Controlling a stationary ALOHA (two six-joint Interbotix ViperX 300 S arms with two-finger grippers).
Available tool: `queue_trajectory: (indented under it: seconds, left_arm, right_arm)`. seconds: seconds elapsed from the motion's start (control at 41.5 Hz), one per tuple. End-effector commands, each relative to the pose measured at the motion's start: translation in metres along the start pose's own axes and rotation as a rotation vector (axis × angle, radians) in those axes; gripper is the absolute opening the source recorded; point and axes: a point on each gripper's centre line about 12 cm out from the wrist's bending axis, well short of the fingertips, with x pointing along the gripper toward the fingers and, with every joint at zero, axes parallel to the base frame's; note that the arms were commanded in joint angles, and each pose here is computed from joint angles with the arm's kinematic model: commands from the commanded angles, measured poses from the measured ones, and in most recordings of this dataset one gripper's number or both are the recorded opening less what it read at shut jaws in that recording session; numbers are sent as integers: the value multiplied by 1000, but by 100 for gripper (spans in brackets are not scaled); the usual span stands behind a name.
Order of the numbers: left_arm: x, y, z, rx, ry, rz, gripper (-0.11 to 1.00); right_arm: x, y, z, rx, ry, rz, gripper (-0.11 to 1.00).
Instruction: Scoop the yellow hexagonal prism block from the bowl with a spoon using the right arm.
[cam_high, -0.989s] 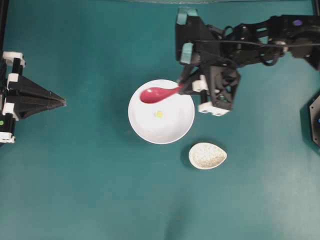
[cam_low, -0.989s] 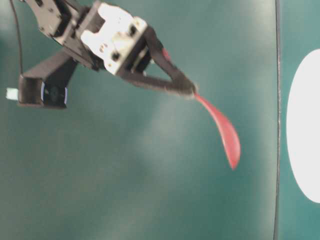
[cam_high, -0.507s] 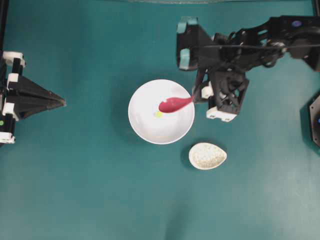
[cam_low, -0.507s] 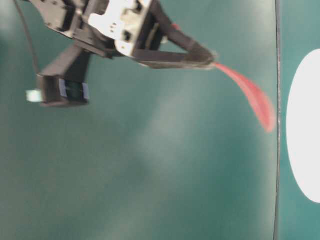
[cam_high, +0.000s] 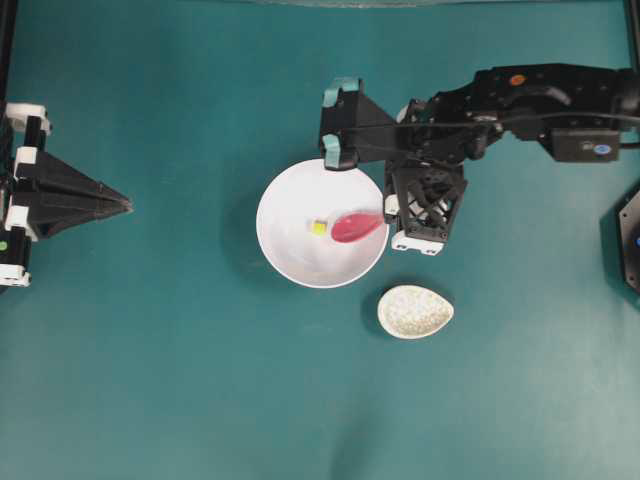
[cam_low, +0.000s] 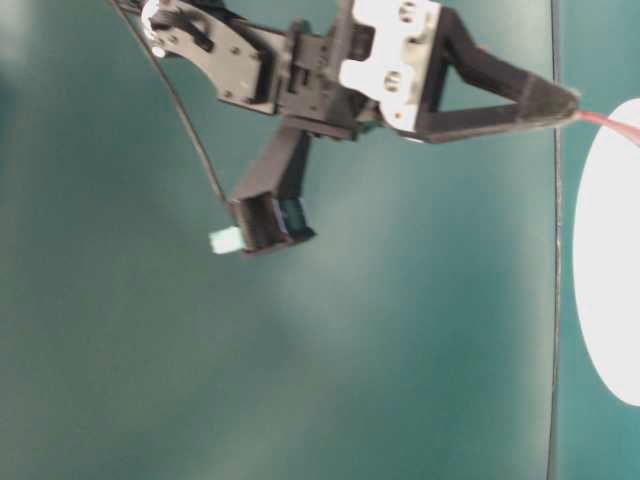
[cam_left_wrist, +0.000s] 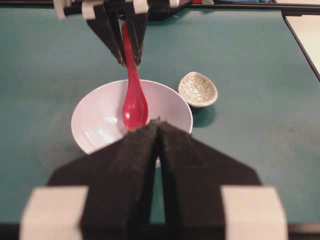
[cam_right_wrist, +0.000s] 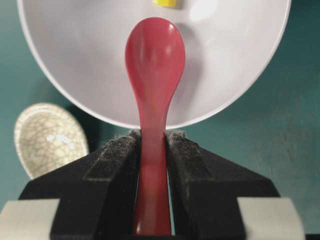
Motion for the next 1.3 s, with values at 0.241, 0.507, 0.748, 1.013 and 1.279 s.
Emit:
queue_trajectory:
  seconds: [0.241,0.507,0.748,1.013,1.279]
  left_arm:
    - [1,0,11,3,-26,0,0]
    - [1,0,11,3,-26,0,0]
    - [1,0,11,3,-26,-2,0]
    - [1,0,11,3,-26,0,0]
    - [1,0,11,2,-28,-2,0]
  right_arm:
    - [3,2,13,-19,-51,-7,24]
    - [8,-4,25,-43,-123,-53,24]
    - [7,-9,34,-70,-208,-97,24]
    - [12,-2,30,-81,-215,-91,24]
    - [0,2,34,-91,-271,-94,24]
